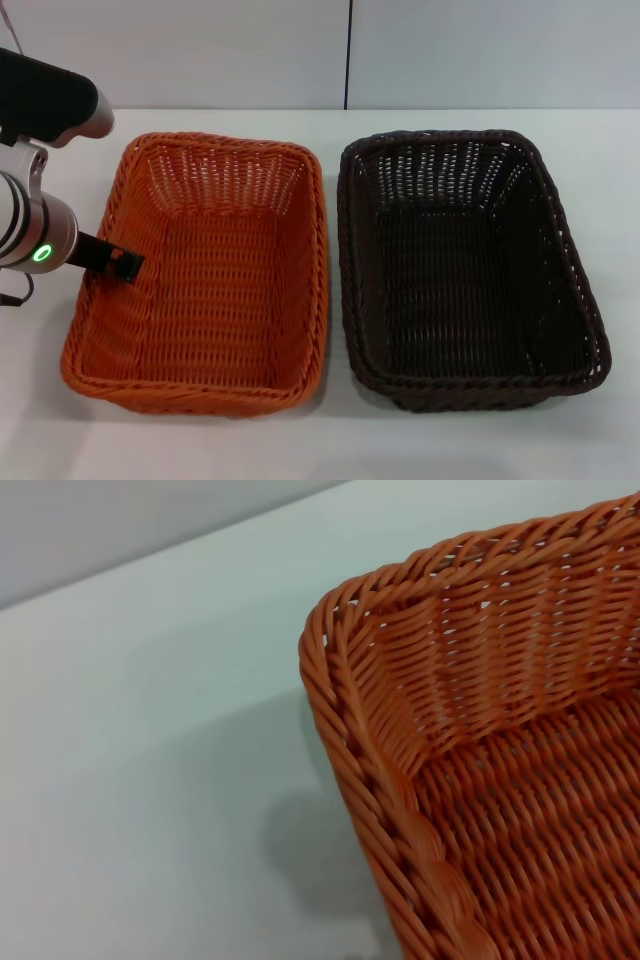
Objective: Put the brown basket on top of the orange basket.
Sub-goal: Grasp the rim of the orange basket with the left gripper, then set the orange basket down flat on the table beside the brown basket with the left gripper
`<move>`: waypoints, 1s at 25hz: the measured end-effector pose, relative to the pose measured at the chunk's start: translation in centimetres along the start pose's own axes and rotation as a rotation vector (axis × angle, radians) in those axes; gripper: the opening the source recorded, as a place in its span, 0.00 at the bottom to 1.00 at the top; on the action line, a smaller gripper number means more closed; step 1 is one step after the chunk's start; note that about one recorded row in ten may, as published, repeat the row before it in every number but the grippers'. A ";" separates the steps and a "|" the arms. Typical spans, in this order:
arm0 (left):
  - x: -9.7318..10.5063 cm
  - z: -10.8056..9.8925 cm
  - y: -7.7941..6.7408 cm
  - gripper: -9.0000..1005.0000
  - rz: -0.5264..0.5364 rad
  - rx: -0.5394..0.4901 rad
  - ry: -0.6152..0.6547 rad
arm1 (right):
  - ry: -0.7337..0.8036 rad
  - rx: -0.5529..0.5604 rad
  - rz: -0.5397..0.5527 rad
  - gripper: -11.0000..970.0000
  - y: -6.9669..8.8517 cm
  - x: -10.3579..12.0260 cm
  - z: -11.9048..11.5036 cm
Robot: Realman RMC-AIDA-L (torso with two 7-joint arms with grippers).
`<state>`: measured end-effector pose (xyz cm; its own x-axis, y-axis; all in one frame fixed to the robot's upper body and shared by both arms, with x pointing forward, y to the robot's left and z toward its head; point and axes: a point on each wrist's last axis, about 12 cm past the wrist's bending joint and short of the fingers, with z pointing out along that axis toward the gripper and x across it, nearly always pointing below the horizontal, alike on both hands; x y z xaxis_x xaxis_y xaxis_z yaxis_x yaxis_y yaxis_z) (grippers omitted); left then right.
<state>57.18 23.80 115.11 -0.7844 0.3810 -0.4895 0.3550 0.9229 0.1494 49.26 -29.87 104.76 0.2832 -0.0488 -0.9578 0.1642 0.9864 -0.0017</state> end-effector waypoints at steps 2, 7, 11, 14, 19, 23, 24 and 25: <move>-0.2 -0.2 0.0 0.30 0.023 -0.001 -0.010 | 0.000 0.001 -0.001 0.64 0.0 0.0 0.0; -1.2 -1.9 0.1 0.25 0.160 -0.021 -0.082 | -0.003 0.001 -0.003 0.64 -0.1 0.0 0.0; -1.7 -3.3 0.5 0.25 0.244 -0.039 -0.114 | -0.007 0.000 -0.001 0.64 -0.1 -0.1 0.2; -2.4 -5.1 0.8 0.24 0.328 -0.056 -0.134 | -0.016 0.002 0.001 0.64 -0.1 -0.2 0.2; -3.1 -8.8 1.1 0.18 0.513 -0.092 -0.151 | -0.023 0.011 0.000 0.64 -0.3 -0.3 -0.2; -3.3 -10.3 1.1 0.16 0.620 -0.109 -0.154 | -0.027 0.015 -0.001 0.64 -0.3 -0.3 -0.3; -3.4 -11.0 0.8 0.16 0.692 -0.109 -0.149 | -0.029 0.019 -0.001 0.64 -0.4 -0.4 -0.3; -3.4 -11.0 0.8 0.16 0.692 -0.109 -0.149 | -0.029 0.019 -0.001 0.64 -0.4 -0.4 -0.3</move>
<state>54.56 23.88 126.30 -0.3168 0.8764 -0.3626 0.6870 0.4756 0.5494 48.84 -30.22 105.02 0.3098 -0.0546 -0.9492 0.1822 0.9833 0.0029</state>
